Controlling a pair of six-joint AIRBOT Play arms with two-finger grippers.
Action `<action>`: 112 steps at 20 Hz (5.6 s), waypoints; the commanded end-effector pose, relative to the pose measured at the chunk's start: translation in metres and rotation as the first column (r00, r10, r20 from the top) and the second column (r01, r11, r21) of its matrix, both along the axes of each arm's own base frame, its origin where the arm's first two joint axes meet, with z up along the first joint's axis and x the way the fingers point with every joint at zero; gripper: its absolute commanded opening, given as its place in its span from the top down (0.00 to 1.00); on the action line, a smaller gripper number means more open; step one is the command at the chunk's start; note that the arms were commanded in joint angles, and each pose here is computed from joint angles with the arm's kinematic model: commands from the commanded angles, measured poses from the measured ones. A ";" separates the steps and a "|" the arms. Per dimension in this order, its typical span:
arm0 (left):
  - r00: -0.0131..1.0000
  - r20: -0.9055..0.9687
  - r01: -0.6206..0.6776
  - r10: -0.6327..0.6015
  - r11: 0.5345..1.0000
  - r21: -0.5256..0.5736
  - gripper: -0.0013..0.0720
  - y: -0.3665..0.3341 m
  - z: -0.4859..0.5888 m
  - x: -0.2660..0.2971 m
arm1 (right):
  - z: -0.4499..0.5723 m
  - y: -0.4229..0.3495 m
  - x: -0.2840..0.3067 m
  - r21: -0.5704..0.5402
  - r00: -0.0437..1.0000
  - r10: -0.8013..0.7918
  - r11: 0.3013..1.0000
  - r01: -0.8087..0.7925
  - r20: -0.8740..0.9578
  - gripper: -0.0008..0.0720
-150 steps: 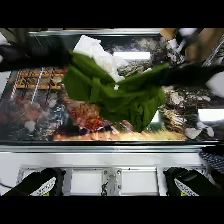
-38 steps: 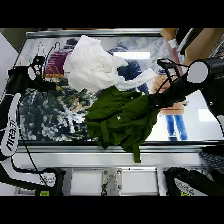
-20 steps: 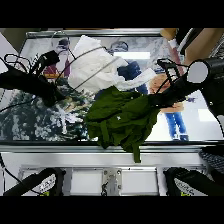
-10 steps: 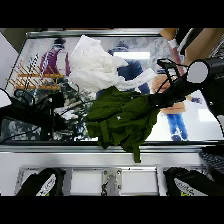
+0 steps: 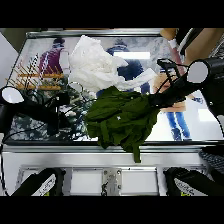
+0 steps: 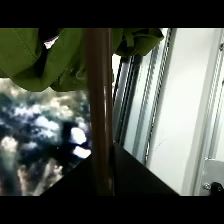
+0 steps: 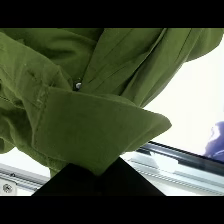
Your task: Fold the clothes and pants, and hang the long-sleeved shirts on hangers.
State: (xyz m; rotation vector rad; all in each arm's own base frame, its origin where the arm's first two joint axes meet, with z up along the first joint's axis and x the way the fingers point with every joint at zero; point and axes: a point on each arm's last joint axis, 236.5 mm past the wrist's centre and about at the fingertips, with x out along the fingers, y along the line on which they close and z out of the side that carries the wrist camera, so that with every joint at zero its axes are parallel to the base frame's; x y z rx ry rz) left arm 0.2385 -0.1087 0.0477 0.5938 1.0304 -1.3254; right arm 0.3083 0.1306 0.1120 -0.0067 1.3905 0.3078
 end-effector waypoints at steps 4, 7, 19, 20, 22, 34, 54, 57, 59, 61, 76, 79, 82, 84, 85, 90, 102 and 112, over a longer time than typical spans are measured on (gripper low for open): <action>0.990 -0.081 0.121 -0.117 0.991 0.057 0.96 -0.014 -0.030 0.003 | 0.000 0.000 0.000 0.000 1.000 0.001 1.000 -0.001 -0.001 0.97; 0.989 -0.081 0.126 -0.121 0.990 0.058 0.96 -0.022 -0.041 0.010 | 0.000 0.000 0.000 0.000 1.000 0.001 1.000 -0.001 -0.001 0.97; 0.972 -0.088 0.223 -0.220 0.975 0.020 0.96 -0.066 -0.065 0.009 | 0.019 0.020 0.001 0.086 0.999 0.020 0.996 -0.022 0.026 0.97; 0.970 -0.083 0.233 -0.230 0.972 0.021 0.96 -0.069 -0.065 0.008 | 0.024 0.026 0.000 0.116 0.999 0.028 0.993 -0.031 0.027 0.97; 0.967 -0.069 0.248 -0.246 0.969 0.022 0.96 -0.076 -0.066 0.007 | 0.032 0.043 -0.005 0.189 0.999 0.049 0.981 -0.051 0.019 0.97; 0.975 -0.043 0.216 -0.219 0.974 -0.073 0.96 -0.103 -0.055 0.010 | 0.057 0.136 -0.024 0.358 0.985 0.137 0.919 -0.166 0.104 0.97; 0.975 -0.044 0.216 -0.219 0.974 -0.072 0.96 -0.103 -0.055 0.010 | 0.067 0.066 -0.027 0.343 0.918 0.360 0.851 -0.397 0.169 0.00; 0.975 -0.044 0.215 -0.219 0.974 -0.072 0.96 -0.103 -0.055 0.010 | 0.080 0.056 -0.005 0.380 0.915 0.311 0.838 -0.391 0.256 0.00; 0.975 -0.044 0.216 -0.219 0.974 -0.071 0.96 -0.103 -0.055 0.010 | 0.083 0.053 0.006 0.385 0.919 0.272 0.845 -0.370 0.287 0.00; 0.975 -0.044 0.216 -0.219 0.974 -0.071 0.96 -0.103 -0.055 0.010 | 0.085 0.054 0.011 0.368 0.898 0.293 0.835 -0.408 0.329 0.00; 0.975 -0.045 0.216 -0.219 0.974 -0.071 0.96 -0.103 -0.055 0.010 | 0.005 -0.035 -0.011 0.391 0.614 0.349 0.529 -0.753 0.708 0.00; 0.975 -0.044 0.216 -0.220 0.974 -0.071 0.96 -0.103 -0.055 0.010 | -0.015 -0.030 -0.018 0.400 0.592 0.357 0.483 -0.779 0.722 0.00; 0.975 -0.044 0.216 -0.220 0.974 -0.071 0.96 -0.103 -0.055 0.010 | -0.024 -0.020 -0.017 0.406 0.568 0.363 0.433 -0.805 0.738 0.00; 0.975 -0.044 0.216 -0.219 0.974 -0.071 0.96 -0.103 -0.055 0.010 | -0.022 -0.009 -0.013 0.430 0.565 0.336 0.399 -0.810 0.753 0.00; 0.975 -0.044 0.216 -0.219 0.974 -0.071 0.96 -0.103 -0.055 0.010 | -0.022 -0.004 -0.012 0.438 0.562 0.328 0.380 -0.815 0.759 0.00; 0.975 -0.044 0.216 -0.219 0.974 -0.071 0.96 -0.103 -0.055 0.010 | -0.030 0.019 -0.018 0.462 0.550 0.355 0.307 -0.832 0.756 0.00; 0.975 -0.044 0.216 -0.219 0.974 -0.071 0.96 -0.103 -0.055 0.010 | -0.029 0.029 -0.017 0.464 0.544 0.351 0.291 -0.837 0.762 0.00; 0.975 -0.044 0.216 -0.219 0.974 -0.069 0.96 -0.103 -0.055 0.010 | -0.029 0.029 -0.017 0.464 0.544 0.350 0.290 -0.837 0.762 0.00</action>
